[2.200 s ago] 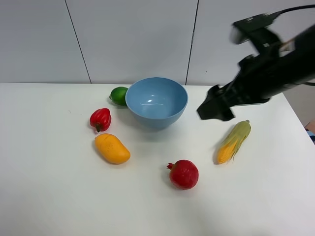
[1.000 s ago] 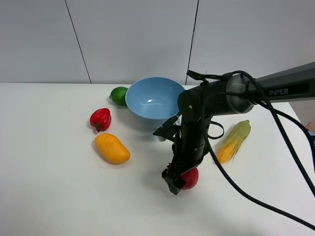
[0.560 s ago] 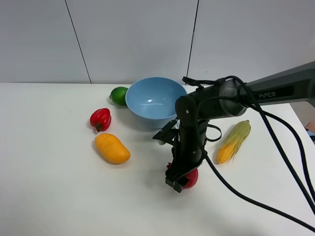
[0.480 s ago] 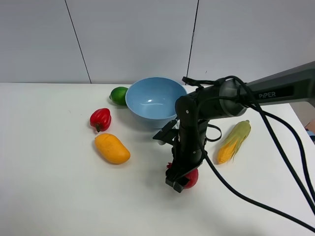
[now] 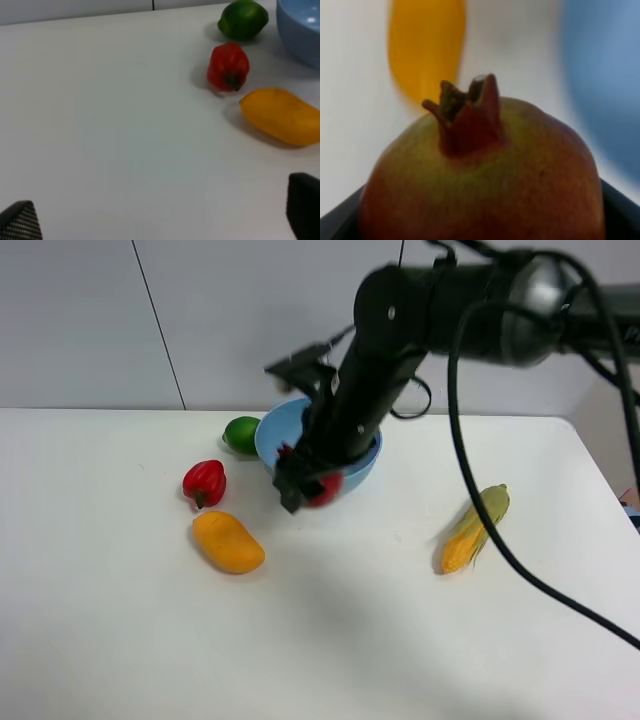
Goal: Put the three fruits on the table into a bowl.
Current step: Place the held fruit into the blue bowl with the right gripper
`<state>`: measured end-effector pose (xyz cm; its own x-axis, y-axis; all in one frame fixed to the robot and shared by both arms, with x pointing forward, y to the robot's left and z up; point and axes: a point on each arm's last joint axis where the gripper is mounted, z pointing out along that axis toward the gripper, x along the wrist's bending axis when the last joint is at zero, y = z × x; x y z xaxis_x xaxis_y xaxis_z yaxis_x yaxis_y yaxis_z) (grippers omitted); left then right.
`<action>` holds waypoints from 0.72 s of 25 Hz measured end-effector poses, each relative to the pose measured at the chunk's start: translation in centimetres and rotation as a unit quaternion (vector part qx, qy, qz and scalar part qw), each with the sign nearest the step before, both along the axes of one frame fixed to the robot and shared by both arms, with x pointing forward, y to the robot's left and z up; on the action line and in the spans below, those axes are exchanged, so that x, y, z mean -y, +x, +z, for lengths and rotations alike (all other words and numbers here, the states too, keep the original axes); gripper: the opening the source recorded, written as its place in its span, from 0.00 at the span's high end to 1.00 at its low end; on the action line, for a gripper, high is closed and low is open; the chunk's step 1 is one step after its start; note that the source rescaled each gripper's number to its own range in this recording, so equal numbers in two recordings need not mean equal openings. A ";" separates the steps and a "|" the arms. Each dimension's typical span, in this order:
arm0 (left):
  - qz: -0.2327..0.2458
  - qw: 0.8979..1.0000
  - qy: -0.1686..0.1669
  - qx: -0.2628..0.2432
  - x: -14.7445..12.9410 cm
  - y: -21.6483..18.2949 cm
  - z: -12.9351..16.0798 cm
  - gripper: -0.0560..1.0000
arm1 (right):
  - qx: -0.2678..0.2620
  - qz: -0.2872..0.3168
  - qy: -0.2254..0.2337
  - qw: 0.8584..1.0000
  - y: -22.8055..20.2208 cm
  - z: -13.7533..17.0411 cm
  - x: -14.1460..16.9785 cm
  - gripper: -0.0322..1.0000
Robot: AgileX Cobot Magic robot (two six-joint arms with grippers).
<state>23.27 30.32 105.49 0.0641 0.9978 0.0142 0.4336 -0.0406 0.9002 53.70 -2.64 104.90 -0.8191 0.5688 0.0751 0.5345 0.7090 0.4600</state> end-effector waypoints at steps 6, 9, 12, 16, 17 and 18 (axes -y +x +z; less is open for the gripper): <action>0.000 1.000 0.000 0.000 0.0 0.0 0.0 0.00 | 0.082 -0.077 0.060 0.992 6.8 1.4 1.7 0.72; 0.000 1.000 0.000 0.000 0.0 0.0 0.0 0.00 | 0.055 -0.111 0.041 0.991 9.4 -2.8 2.4 0.72; 0.000 1.000 0.000 0.000 0.0 0.0 0.0 0.00 | 0.032 -0.112 0.014 0.993 10.5 -6.8 2.3 0.72; 0.000 1.000 0.000 0.000 0.0 0.0 0.0 0.00 | 0.031 -0.130 0.015 0.991 11.4 -9.6 1.9 0.47; 0.000 1.000 0.000 0.000 0.0 0.0 0.0 0.00 | 0.028 -0.144 0.021 0.989 11.5 -9.8 1.8 0.39; 0.000 1.000 0.000 0.000 0.0 0.0 0.0 0.00 | 0.026 -0.154 0.026 0.987 11.6 -9.8 1.8 0.34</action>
